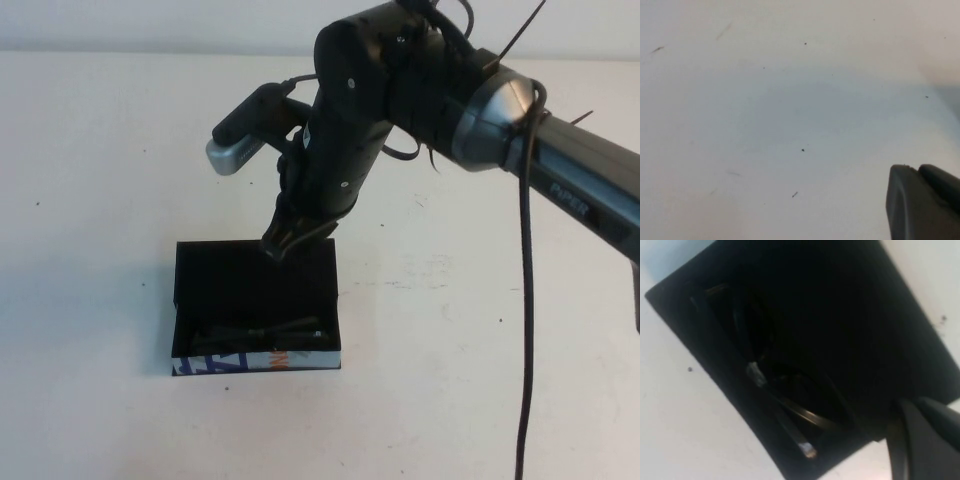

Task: Return glasses to glasses case
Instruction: Place the glasses in the glasses case, then close the glasses case

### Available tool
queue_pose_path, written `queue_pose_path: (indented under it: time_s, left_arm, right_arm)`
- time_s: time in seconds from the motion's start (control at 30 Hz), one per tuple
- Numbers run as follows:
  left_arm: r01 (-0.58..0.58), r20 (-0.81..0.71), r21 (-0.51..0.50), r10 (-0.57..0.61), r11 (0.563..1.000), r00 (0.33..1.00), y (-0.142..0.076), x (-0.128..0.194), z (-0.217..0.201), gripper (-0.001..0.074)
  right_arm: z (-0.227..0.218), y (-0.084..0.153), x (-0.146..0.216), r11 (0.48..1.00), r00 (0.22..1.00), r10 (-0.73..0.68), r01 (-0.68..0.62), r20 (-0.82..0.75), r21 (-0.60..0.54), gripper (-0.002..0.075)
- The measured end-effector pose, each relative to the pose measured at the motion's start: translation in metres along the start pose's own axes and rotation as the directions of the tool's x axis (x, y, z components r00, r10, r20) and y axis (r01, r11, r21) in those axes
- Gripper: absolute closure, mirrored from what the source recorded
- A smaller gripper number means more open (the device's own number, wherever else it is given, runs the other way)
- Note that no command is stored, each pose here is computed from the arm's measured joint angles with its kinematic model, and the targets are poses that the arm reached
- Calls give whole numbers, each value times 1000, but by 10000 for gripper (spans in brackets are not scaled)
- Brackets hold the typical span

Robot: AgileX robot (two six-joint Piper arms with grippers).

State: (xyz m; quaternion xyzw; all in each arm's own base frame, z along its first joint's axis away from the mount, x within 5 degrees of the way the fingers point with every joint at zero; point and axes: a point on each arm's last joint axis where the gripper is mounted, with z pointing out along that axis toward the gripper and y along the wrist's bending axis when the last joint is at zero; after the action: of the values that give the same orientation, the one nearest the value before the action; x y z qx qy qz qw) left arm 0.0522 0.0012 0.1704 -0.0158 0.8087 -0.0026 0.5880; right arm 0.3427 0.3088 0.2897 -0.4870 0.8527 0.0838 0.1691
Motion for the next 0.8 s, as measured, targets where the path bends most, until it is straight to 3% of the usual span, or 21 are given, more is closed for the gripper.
queue_pose_path:
  time_s: [0.23,0.6,0.7,0.8]
  left_arm:
    - [0,0,0,0,1000,1000,0,0,0,738]
    - [-1,52,4,1,1000,999,0,-5,0,738]
    - [162,160,56,-169,985,973,-3,-15,-1,738]
    - [357,215,129,-378,925,901,-4,-22,-3,738]
  right_arm:
    - [-5,-15,4,999,999,32,-32,6,15,737]
    - [-5,-13,4,999,999,45,-44,17,-15,737]
    - [-5,-12,4,999,999,45,-45,16,-18,737]
    - [-6,-17,5,997,997,70,-69,18,-20,737]
